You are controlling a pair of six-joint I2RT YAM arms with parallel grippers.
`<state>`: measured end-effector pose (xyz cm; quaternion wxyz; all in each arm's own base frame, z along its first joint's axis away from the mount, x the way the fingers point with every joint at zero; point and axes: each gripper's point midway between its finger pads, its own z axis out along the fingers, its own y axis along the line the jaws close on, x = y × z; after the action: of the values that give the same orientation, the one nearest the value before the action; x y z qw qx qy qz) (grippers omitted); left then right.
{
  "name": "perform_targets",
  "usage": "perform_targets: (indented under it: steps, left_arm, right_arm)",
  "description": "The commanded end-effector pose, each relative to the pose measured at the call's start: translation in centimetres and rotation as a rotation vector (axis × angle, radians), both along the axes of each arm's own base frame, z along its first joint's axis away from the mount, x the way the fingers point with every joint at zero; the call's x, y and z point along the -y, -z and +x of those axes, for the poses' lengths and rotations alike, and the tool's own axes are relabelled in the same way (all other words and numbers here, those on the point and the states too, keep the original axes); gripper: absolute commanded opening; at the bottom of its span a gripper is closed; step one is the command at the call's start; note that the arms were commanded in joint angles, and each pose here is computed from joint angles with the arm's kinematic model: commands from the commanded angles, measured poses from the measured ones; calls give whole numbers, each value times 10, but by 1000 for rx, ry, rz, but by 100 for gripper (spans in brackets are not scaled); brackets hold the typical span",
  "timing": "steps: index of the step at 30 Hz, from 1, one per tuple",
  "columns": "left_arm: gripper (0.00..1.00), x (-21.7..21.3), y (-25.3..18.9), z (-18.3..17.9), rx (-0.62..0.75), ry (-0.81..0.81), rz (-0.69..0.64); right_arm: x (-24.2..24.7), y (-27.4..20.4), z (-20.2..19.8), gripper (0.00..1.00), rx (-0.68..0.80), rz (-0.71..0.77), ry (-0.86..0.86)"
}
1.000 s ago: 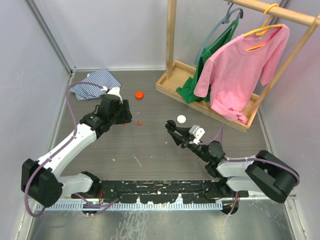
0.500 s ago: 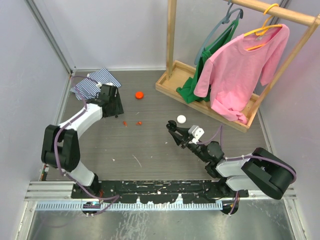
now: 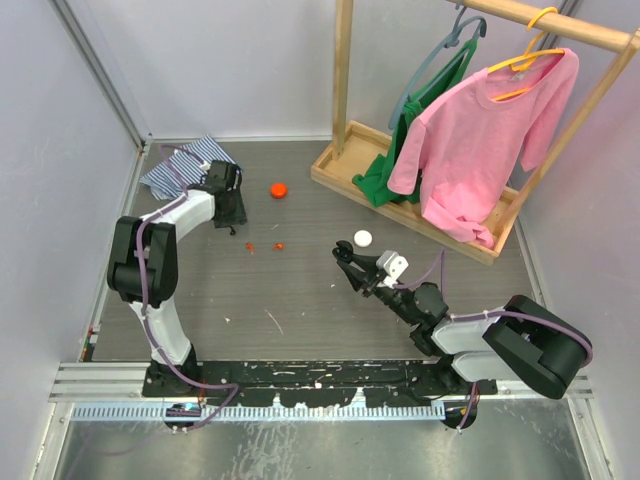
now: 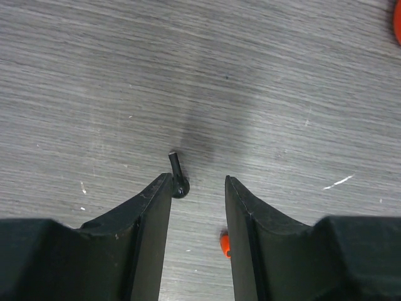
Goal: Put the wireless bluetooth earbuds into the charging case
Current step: Pick up the earbud from the center of the board.
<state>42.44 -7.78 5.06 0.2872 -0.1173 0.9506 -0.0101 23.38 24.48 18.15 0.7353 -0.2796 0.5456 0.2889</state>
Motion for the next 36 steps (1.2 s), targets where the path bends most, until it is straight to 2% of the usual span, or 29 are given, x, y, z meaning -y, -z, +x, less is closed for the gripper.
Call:
perform_targets:
  steps: [1, 15, 28, 36]
  left_arm:
    - [40, -10, -6, 13, 14, -23, 28]
    - [35, 2, 20, 3, -92, 48, -14]
    - [35, 37, 23, -4, -133, 275, -91]
    - [35, 43, 22, -17, -175, 319, -79]
  right_arm:
    - [1, -25, 1, 13, 72, 52, 5]
    - [-3, -23, 0, 13, 65, 41, -10]
    - [-6, -21, 1, 13, 58, 33, -21]
    - [-7, -19, 0, 13, 52, 30, -27]
